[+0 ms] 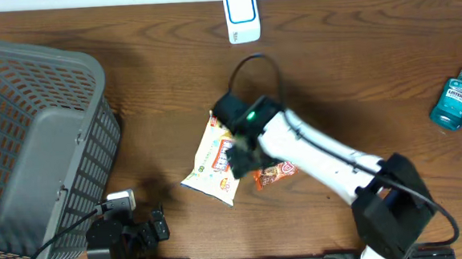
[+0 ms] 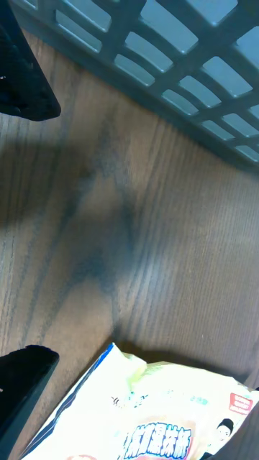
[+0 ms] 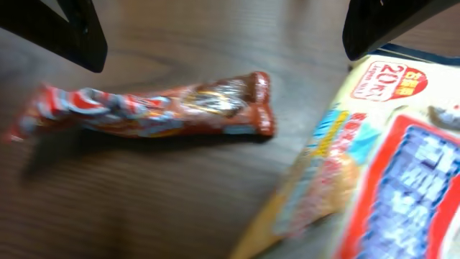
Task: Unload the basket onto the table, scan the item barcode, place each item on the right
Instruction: 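Move the right gripper back to the pile over the snack bar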
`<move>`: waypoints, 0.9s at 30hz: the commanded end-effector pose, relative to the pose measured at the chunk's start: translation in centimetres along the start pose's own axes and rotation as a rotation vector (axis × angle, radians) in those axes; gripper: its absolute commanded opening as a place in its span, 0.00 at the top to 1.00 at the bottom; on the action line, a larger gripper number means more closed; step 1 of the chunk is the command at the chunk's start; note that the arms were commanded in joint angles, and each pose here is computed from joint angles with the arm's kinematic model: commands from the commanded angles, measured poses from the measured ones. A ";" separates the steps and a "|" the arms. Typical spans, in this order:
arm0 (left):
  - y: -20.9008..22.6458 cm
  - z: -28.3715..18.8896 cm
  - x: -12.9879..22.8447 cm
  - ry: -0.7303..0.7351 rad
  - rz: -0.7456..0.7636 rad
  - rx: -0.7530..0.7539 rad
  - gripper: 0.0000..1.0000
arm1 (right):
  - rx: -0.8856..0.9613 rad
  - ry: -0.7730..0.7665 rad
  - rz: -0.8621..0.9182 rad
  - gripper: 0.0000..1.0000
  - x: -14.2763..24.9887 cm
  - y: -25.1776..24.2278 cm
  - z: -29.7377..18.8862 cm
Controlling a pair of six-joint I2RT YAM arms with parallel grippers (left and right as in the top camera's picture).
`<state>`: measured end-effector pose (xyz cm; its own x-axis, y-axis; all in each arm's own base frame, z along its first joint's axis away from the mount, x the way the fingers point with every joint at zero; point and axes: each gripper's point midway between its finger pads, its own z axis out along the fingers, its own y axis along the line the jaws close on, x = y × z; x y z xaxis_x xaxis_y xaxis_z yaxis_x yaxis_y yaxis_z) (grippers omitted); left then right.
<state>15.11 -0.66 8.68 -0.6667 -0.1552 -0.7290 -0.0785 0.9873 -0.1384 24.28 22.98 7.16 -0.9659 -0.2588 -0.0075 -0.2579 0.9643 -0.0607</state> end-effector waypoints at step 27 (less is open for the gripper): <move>0.1 -0.2 0.1 0.000 -0.002 -0.005 0.00 | 0.232 -0.173 -0.099 0.48 3.0 -1.5 8.7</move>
<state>15.10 -0.66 8.68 -0.6669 -0.1556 -0.7287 -0.0788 0.9872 -0.1387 23.07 22.34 0.56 -0.8994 -0.3799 -0.2162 -0.3203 0.9093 -0.2656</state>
